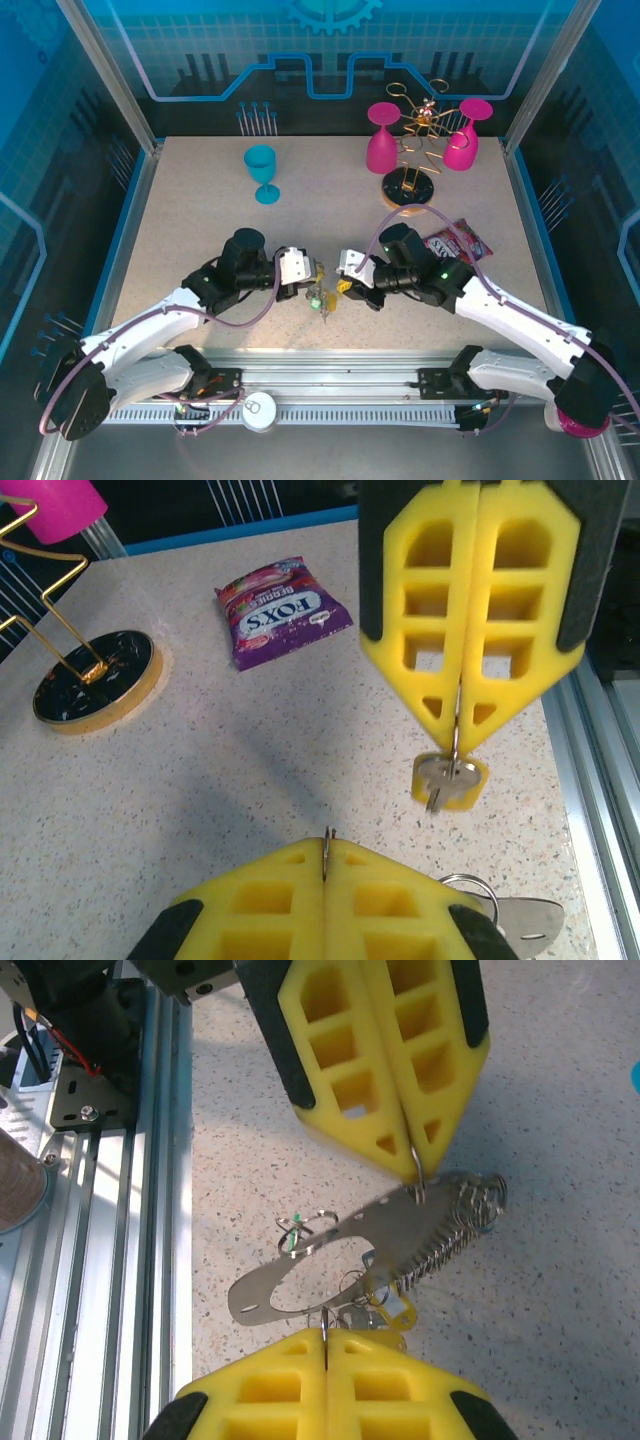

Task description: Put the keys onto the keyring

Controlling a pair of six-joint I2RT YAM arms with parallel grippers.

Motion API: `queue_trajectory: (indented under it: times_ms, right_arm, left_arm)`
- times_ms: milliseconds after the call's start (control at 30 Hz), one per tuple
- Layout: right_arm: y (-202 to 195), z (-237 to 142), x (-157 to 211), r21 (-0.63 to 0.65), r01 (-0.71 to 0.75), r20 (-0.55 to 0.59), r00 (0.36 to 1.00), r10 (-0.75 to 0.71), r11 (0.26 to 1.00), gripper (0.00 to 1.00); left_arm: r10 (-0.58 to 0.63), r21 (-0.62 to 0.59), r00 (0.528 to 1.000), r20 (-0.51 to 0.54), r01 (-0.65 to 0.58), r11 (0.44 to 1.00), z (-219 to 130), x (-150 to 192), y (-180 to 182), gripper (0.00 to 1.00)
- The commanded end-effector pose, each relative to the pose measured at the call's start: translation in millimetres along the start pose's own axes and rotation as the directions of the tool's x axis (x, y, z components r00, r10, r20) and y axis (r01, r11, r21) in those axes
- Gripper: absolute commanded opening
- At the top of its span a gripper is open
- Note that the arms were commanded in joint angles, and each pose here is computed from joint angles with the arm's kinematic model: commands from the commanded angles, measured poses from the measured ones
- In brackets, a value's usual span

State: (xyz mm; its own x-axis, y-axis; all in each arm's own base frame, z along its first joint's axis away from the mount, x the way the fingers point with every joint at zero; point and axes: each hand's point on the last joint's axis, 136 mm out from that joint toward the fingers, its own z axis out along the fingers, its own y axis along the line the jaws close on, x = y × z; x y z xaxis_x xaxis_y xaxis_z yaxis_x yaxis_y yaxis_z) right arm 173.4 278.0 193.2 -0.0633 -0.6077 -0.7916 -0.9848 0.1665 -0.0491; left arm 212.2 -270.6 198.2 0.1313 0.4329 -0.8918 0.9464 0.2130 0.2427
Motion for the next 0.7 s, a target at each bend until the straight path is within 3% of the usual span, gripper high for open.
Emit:
queue_trajectory:
  times_ms: [0, 300, 667]
  right_arm:
    - [5.0, -1.8, -14.6, -0.03, 0.052, 0.005, 0.999, -0.052, 0.998, 0.0]
    - [2.3, 4.6, -23.2, -0.033, 0.072, 0.001, 0.997, -0.072, 0.997, 0.0]
    - [-15.9, 7.4, -21.3, 0.054, 0.056, -0.035, 0.998, -0.055, 0.997, 0.0]
  left_arm:
    - [0.079, 0.038, 0.993, 0.083, -0.083, 0.996, -3.4, -16.1, -11.1, 0.0]
    - [0.119, 0.062, 0.989, 0.093, -0.125, 0.99, -2.1, -17.3, -18.5, 0.0]
    - [0.127, 0.07, 0.988, 0.088, -0.133, 0.989, -1.8, -15.9, -21.6, 0.0]
